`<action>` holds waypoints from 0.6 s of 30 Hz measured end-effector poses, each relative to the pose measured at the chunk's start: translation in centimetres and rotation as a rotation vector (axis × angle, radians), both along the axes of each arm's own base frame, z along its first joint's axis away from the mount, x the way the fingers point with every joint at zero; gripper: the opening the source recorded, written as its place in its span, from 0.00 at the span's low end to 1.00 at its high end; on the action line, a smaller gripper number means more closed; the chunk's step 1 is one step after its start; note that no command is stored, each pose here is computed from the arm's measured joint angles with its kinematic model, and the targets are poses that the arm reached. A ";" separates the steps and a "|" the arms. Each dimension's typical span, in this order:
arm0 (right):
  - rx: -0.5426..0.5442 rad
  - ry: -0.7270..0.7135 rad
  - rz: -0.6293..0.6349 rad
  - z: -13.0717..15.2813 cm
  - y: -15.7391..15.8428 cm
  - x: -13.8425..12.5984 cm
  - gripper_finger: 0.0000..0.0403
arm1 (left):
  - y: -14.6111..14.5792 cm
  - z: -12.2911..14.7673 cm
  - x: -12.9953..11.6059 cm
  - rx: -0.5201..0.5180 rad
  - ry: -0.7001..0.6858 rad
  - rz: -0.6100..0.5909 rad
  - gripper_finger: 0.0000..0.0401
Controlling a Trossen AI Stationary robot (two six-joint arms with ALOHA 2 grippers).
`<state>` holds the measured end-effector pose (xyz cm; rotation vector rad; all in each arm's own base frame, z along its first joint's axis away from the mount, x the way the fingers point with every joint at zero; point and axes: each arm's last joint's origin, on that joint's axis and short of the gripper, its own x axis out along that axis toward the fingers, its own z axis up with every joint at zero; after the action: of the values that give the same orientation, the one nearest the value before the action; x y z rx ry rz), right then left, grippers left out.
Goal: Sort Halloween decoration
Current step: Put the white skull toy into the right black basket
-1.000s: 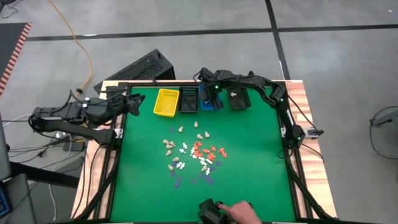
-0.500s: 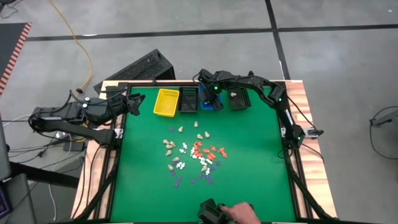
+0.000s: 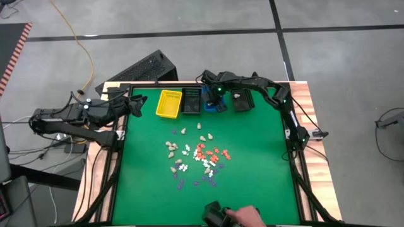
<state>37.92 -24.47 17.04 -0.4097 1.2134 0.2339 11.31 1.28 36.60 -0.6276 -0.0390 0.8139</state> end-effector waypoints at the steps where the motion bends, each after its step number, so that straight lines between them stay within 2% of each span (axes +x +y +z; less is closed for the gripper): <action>1: -0.002 0.002 -0.001 0.2 0.0 -0.1 0.23 | 0.0 0.0 0.0 0.000 0.000 0.000 0.44; 6: -0.006 -0.007 -0.039 2.0 -0.4 -0.9 0.23 | 0.0 0.0 0.0 0.001 0.002 0.000 0.44; 18: 0.114 0.040 -0.301 7.9 -2.6 -3.4 0.23 | 0.0 0.0 0.0 0.013 0.013 -0.004 0.44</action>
<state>34.48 -27.04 24.95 -0.1205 1.2771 0.0524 11.31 1.28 36.60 -0.6098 -0.0311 0.8135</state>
